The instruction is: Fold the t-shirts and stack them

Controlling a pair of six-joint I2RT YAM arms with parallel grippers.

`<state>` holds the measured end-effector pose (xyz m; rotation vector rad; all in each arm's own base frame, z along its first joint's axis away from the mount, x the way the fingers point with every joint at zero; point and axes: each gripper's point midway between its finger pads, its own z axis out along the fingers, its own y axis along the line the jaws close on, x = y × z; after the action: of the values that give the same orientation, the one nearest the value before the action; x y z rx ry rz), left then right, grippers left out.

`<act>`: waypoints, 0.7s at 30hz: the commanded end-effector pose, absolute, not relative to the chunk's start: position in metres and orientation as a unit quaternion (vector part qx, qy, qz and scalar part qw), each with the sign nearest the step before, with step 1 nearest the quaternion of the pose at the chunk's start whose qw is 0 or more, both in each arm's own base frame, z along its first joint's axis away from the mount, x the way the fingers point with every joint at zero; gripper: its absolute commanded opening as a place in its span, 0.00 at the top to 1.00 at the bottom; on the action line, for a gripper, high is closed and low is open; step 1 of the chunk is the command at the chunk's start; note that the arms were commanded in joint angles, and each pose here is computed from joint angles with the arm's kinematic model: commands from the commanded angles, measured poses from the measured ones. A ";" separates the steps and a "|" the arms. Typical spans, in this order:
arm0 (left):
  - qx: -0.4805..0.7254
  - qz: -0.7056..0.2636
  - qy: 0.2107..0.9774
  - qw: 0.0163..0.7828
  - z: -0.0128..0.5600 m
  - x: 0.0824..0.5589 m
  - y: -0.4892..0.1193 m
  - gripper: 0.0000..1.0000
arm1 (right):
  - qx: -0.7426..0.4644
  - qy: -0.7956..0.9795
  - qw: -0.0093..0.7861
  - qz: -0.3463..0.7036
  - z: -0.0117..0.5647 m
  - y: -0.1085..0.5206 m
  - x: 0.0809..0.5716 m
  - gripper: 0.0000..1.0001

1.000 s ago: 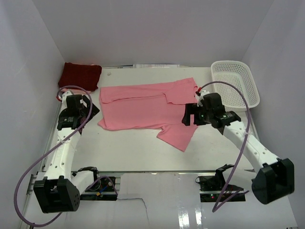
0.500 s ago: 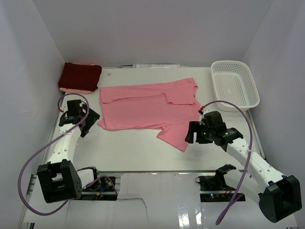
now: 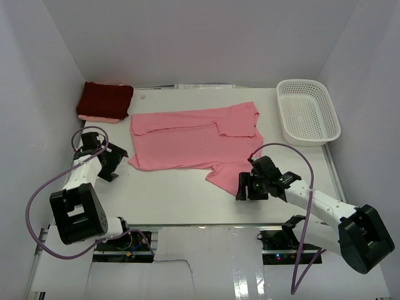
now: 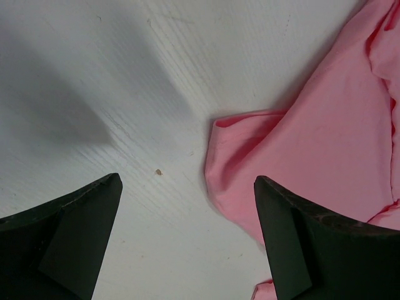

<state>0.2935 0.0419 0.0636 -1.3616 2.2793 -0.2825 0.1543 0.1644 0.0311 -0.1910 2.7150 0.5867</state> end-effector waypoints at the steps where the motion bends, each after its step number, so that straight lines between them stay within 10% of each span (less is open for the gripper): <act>1: -0.503 -0.134 0.818 0.243 0.071 0.310 0.044 0.02 | -0.084 0.956 0.202 0.194 0.038 0.179 0.164 0.30; 21: -0.510 -0.129 0.814 0.248 0.068 0.314 0.063 0.02 | -0.119 0.968 0.211 0.066 0.025 0.175 0.178 0.51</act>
<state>0.2991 0.0534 0.0426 -1.4565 2.2896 -0.3562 0.1696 0.1709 0.0183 -0.3435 2.7174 0.1971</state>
